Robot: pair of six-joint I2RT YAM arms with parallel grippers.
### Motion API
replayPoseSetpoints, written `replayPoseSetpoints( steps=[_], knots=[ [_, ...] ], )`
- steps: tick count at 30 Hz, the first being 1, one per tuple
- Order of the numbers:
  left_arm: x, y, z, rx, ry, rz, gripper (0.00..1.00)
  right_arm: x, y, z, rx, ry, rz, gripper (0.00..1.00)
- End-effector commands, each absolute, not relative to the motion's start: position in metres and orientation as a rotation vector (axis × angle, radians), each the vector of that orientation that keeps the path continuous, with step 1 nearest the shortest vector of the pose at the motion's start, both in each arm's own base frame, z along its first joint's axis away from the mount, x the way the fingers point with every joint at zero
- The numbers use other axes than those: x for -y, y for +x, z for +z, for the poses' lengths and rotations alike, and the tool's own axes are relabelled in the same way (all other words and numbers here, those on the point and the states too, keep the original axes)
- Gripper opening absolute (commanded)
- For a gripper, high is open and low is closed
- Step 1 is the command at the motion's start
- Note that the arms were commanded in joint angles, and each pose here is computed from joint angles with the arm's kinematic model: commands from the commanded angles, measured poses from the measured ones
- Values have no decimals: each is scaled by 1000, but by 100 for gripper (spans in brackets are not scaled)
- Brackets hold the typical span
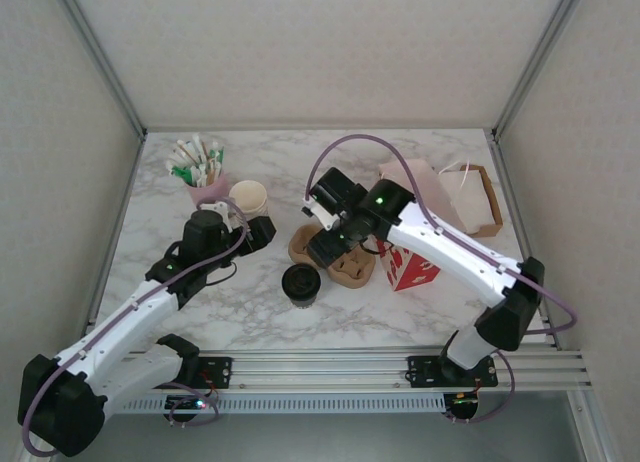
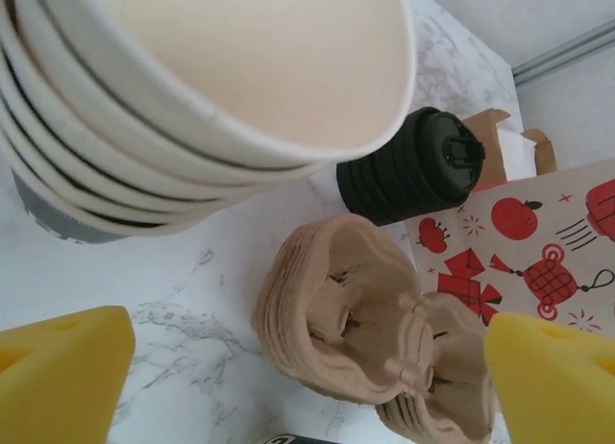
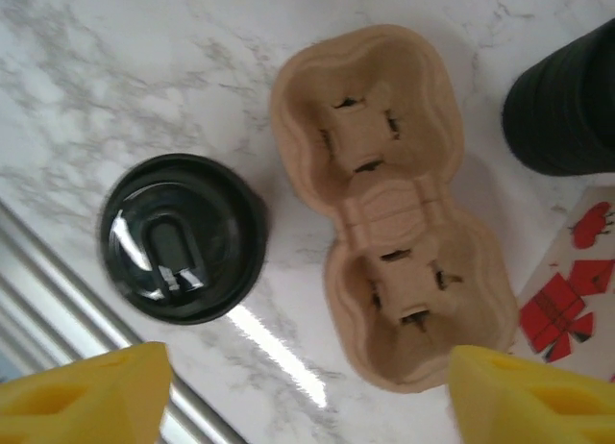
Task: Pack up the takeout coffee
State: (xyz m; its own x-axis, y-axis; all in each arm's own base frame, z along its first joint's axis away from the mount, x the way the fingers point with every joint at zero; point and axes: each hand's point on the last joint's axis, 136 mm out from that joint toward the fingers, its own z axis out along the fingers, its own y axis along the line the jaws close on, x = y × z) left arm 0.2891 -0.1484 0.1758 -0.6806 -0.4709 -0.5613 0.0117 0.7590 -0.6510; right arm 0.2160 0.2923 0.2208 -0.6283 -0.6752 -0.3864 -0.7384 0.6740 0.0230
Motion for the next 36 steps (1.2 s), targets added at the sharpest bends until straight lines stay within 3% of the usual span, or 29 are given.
replayPoseSetpoints(
  steps=[1, 3, 11, 36],
  knots=[
    [153, 284, 175, -2185, -342, -866, 89, -287, 233, 207, -2596, -1091, 139, 62],
    [152, 282, 169, -2196, -347, -862, 83, -286, 241, 194, -2624, -1094, 79, 56],
    [156, 276, 152, -2238, -353, -875, 74, -289, 261, 155, -2668, -1116, 25, 53],
    [163, 279, 142, -2275, -330, -851, 74, -283, 269, 85, -2779, -1208, -47, 53]
  ],
)
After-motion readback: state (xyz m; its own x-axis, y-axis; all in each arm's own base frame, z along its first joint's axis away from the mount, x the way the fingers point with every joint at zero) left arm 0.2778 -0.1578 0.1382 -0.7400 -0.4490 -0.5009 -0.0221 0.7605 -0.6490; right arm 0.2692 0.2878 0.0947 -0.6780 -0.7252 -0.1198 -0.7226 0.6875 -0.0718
